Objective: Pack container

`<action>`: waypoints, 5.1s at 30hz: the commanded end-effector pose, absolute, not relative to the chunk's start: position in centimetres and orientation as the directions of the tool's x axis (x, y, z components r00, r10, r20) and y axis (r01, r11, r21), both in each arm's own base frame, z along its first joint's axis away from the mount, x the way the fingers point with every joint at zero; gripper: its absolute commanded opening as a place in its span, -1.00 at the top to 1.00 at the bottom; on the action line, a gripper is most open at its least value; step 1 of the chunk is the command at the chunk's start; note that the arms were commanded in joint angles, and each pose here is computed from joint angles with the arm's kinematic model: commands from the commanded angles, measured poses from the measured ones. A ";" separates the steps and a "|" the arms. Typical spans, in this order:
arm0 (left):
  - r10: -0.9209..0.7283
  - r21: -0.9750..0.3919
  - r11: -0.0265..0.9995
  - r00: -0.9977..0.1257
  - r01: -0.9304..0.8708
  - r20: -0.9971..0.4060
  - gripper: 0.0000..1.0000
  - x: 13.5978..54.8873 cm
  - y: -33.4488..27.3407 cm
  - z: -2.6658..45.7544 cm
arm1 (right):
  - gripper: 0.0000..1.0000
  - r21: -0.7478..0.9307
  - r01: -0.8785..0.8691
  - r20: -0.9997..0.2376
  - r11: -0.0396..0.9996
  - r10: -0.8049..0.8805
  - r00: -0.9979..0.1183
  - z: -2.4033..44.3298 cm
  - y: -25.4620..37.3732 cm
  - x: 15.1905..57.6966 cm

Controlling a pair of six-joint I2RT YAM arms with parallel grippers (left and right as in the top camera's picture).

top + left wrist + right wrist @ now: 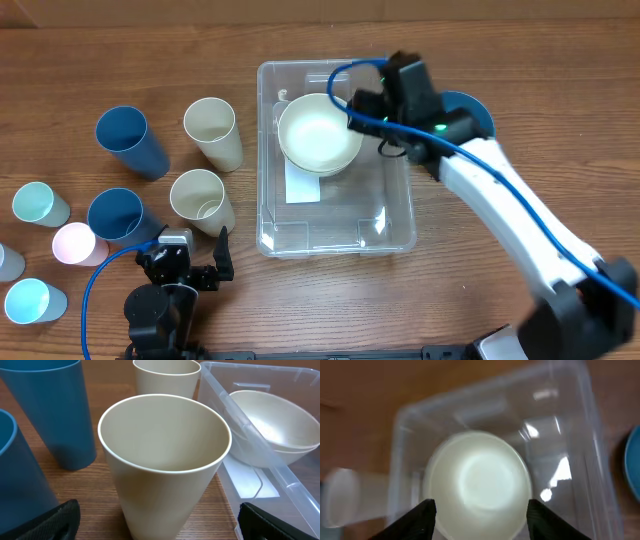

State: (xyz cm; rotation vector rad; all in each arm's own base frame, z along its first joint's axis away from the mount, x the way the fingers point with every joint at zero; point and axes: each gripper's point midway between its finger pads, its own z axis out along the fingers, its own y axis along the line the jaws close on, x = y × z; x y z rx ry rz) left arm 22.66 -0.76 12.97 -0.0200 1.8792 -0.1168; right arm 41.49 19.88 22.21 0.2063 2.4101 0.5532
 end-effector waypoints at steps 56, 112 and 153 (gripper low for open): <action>-0.059 -0.083 0.994 -0.299 0.066 -0.952 -1.00 22.7 -1.1 13.1 | 0.25 0.334 -0.096 -0.455 0.938 0.071 -0.888 16.1 21.8 42.0; -0.786 -0.108 0.492 -0.387 -0.864 -0.483 -1.00 25.3 19.6 26.4 | -1.00 0.382 0.732 -0.355 0.565 0.821 -0.448 27.5 -11.7 35.0; -0.979 -0.317 0.155 -0.102 -0.936 -0.177 0.92 20.9 39.9 6.3 | -1.00 0.382 0.732 -0.355 0.565 0.821 -0.448 27.5 -11.7 35.0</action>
